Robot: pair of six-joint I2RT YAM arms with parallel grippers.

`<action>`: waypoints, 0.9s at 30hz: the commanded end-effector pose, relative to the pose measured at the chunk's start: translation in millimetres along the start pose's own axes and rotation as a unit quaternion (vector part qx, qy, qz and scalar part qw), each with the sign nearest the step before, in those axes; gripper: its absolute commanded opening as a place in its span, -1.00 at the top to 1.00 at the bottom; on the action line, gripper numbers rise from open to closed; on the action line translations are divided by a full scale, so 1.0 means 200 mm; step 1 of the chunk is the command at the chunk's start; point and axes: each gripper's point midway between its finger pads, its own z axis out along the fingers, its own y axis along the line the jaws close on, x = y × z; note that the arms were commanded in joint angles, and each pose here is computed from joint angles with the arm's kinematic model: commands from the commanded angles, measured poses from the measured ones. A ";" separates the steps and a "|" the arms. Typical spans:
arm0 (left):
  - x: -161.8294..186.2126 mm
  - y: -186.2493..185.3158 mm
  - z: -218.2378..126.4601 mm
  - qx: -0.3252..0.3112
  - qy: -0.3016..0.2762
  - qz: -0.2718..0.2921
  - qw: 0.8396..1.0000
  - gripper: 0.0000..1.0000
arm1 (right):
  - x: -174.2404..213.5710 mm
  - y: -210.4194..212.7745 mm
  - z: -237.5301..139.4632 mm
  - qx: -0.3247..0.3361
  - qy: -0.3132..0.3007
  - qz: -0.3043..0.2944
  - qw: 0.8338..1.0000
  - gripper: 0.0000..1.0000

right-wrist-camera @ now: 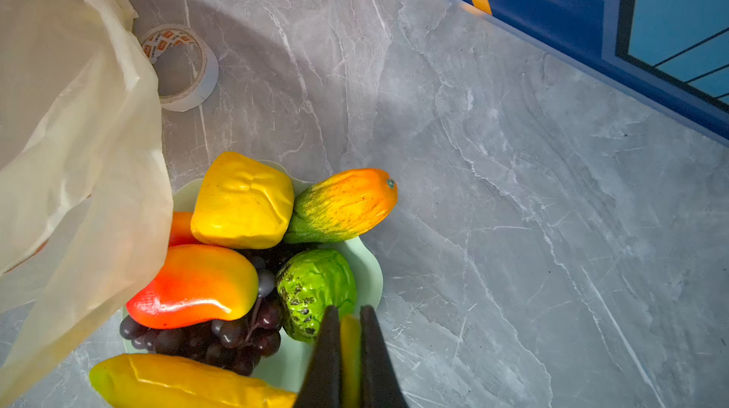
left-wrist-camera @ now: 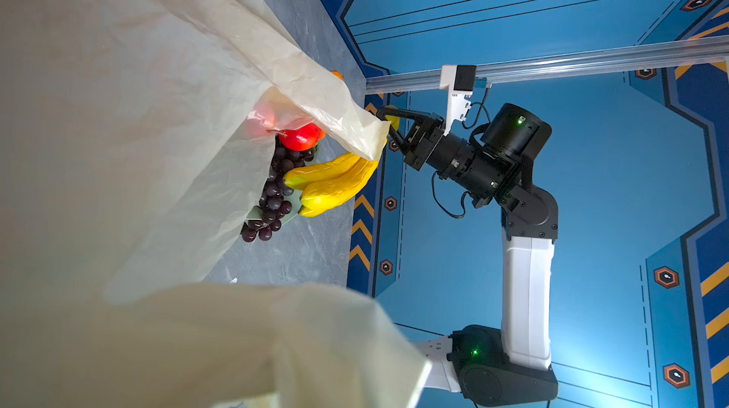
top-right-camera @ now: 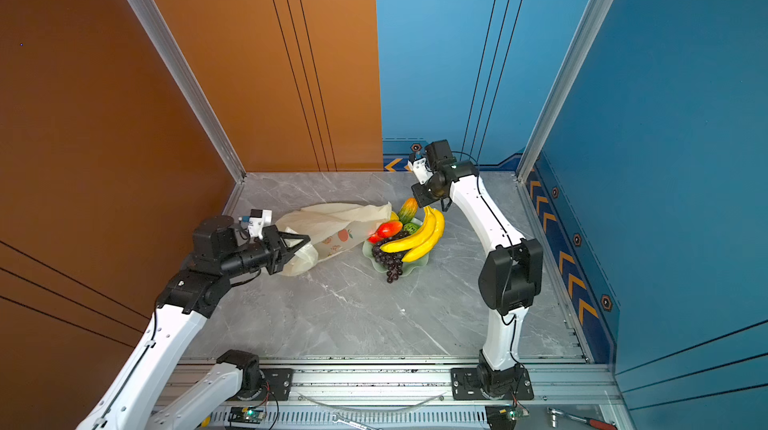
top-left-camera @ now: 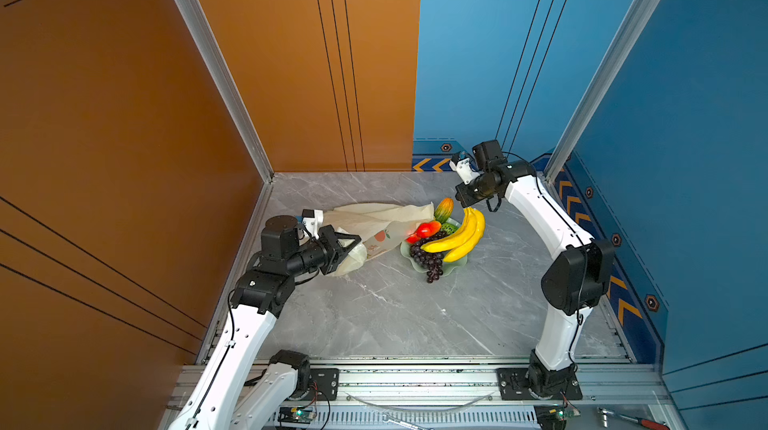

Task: Place the fruits into the plastic bag
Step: 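Close the right gripper on the banana stem and lift the bananas, then carry the bananas with the right gripper toward the bag mouth held by the left gripper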

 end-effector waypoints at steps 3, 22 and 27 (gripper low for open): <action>0.00 -0.01 -0.03 -0.003 -0.009 0.009 1.000 1.00 | 0.00 0.02 -0.15 0.011 -0.011 -0.010 1.000 0.98; -0.03 -0.04 -0.04 0.007 -0.021 0.015 1.000 1.00 | -0.11 0.31 -0.69 -0.042 -0.108 -0.002 0.993 0.98; -0.02 -0.04 -0.05 0.010 -0.022 0.016 1.000 1.00 | -0.21 0.48 -0.81 -0.054 -0.138 -0.013 0.989 0.98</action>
